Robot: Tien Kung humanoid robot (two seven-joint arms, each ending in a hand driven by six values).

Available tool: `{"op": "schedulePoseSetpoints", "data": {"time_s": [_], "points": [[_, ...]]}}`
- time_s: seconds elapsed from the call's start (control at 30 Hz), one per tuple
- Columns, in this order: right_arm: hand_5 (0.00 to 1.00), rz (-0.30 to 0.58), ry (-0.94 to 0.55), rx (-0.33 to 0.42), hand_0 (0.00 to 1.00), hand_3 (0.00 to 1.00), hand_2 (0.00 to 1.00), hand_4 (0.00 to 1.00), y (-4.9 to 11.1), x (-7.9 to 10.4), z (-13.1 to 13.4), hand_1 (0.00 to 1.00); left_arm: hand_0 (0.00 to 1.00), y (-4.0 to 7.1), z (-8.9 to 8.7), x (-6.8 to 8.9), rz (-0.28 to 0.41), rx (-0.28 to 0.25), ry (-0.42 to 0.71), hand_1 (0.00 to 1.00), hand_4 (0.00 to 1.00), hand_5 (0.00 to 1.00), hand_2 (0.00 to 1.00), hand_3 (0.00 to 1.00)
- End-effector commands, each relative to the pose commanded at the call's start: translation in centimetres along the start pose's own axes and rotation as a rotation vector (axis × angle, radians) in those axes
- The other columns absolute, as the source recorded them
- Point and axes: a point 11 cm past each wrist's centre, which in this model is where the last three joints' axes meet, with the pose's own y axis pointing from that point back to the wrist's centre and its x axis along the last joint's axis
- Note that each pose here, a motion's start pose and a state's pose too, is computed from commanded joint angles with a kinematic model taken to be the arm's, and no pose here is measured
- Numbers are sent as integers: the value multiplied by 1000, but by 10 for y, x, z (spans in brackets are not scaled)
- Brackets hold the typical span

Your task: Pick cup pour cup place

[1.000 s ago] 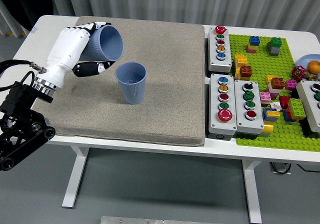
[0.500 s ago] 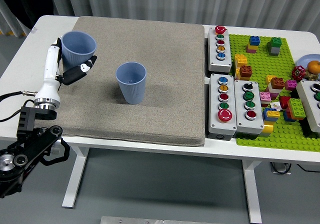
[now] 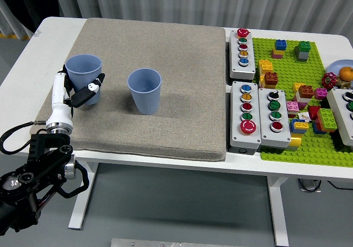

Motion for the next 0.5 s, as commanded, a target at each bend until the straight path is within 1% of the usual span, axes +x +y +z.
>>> {"op": "schedulePoseSetpoints", "data": {"time_s": [0.17, 0.27, 0.4, 0.43, 0.5], "points": [[14, 0, 2, 1, 699, 563, 559, 2, 0, 0, 0, 628, 583, 1, -3, 0, 8, 3, 26, 603, 640, 96, 658, 661], [15, 0, 4, 2, 699, 563, 558, 2, 0, 1, -1, 628, 589, 4, -9, -1, 31, 11, 35, 609, 643, 104, 663, 667], [15, 0, 5, 1, 699, 563, 558, 2, 0, 0, 0, 628, 589, 7, -15, -7, 21, 23, 35, 609, 643, 104, 663, 667], [21, 0, 5, 1, 699, 564, 560, 2, 0, 0, 0, 628, 604, 8, -16, -7, 19, 24, 35, 625, 668, 115, 690, 680], [21, 0, 4, 0, 699, 564, 560, 2, 0, 0, 1, 628, 604, 8, -16, -8, 15, 25, 35, 625, 668, 115, 690, 680]]}}
